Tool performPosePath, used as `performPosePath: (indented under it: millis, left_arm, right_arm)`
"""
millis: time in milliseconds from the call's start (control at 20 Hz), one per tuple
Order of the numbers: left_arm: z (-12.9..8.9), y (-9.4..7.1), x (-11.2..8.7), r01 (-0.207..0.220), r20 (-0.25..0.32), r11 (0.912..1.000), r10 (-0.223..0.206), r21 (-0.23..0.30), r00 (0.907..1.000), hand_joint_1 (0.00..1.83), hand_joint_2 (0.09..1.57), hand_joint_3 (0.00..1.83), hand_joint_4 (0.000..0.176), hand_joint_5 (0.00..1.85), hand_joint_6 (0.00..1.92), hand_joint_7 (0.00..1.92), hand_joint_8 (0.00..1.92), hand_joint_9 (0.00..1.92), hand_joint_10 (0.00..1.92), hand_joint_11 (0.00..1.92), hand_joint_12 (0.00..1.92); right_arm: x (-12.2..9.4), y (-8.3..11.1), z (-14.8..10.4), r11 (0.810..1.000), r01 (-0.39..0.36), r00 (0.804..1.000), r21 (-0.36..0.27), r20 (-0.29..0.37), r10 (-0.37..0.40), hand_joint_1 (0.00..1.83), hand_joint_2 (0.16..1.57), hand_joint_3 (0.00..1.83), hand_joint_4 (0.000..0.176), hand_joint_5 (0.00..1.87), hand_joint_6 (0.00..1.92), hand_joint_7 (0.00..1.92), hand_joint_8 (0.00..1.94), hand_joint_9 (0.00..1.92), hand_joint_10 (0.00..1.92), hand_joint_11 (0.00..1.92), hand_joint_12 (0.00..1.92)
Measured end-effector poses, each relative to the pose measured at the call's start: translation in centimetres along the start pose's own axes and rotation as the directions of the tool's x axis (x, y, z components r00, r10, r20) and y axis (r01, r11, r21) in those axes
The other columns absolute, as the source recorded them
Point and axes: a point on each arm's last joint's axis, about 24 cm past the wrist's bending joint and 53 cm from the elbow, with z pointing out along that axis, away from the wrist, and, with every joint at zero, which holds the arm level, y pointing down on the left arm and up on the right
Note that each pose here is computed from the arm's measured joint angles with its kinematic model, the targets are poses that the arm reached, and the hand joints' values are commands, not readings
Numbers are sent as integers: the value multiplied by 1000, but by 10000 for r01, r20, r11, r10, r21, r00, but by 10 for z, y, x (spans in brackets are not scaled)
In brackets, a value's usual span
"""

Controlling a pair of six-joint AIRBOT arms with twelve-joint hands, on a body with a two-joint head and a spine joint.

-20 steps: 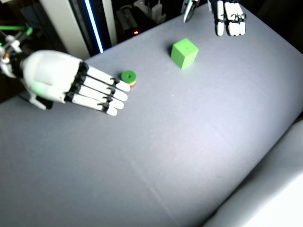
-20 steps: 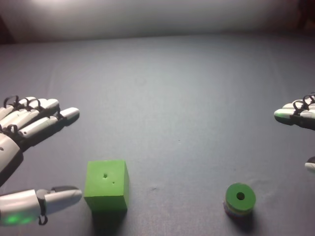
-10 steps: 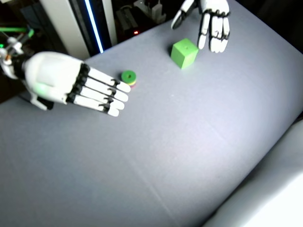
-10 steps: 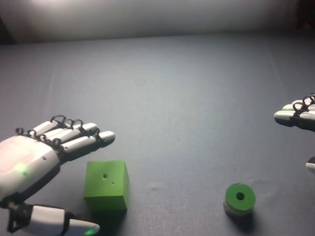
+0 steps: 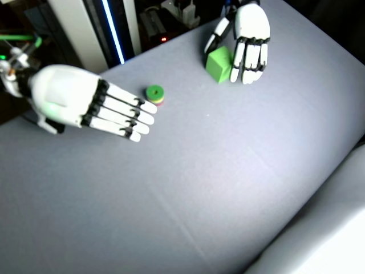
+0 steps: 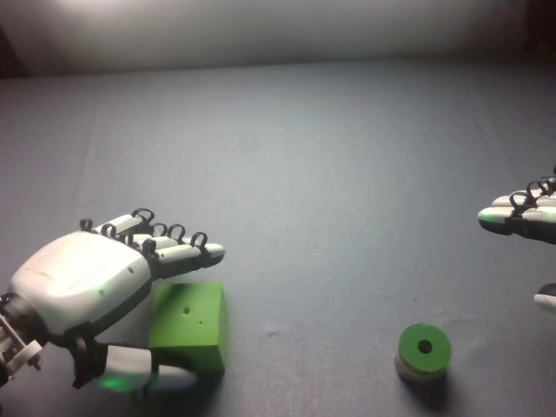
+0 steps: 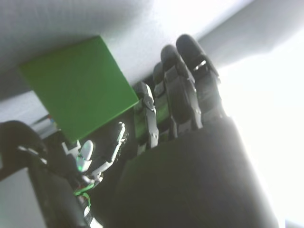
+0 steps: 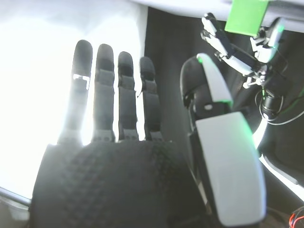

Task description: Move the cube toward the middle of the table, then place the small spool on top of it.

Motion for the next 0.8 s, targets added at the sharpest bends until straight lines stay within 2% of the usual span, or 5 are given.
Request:
performPosePath:
  millis: [100,400,500,650,800]
  left_arm:
    - [4,-5,-3,164,143,9998,-166,144,9998,1251,1154,0,0,829,978,991,1176,1280,247,948,1011]
    - [14,-7,-4,633,215,9972,-642,402,9977,1261,1127,0,0,903,879,1027,1126,1097,770,851,1328]
    - [22,-14,-6,524,182,9968,-536,608,9984,1164,1125,2,0,953,993,823,1531,1045,1714,1095,1875]
    - [47,-31,-30,615,640,9898,-702,1283,9955,1355,1156,0,0,780,1197,933,1027,868,1298,699,1055]
    - [74,-42,-48,553,981,9857,-715,1590,9926,1379,1121,0,0,838,993,992,944,962,1206,862,887]
  right_arm:
    - [0,-1,0,10000,-9,10000,35,-13,9,742,1321,0,0,448,1,429,0,451,3,144,897]
    - [1,-1,0,10000,-77,10000,37,-34,77,801,1316,0,0,464,2,450,2,498,7,186,910]
    - [1,-1,0,10000,-81,10000,24,-37,81,799,1313,0,0,478,5,473,9,491,3,170,895]
    - [1,-2,0,10000,-68,10000,48,-49,68,802,1321,2,0,434,1,486,5,542,21,261,876]
    - [1,-2,0,10000,-50,10000,57,-47,50,677,1357,8,0,339,3,467,1,539,2,293,732]
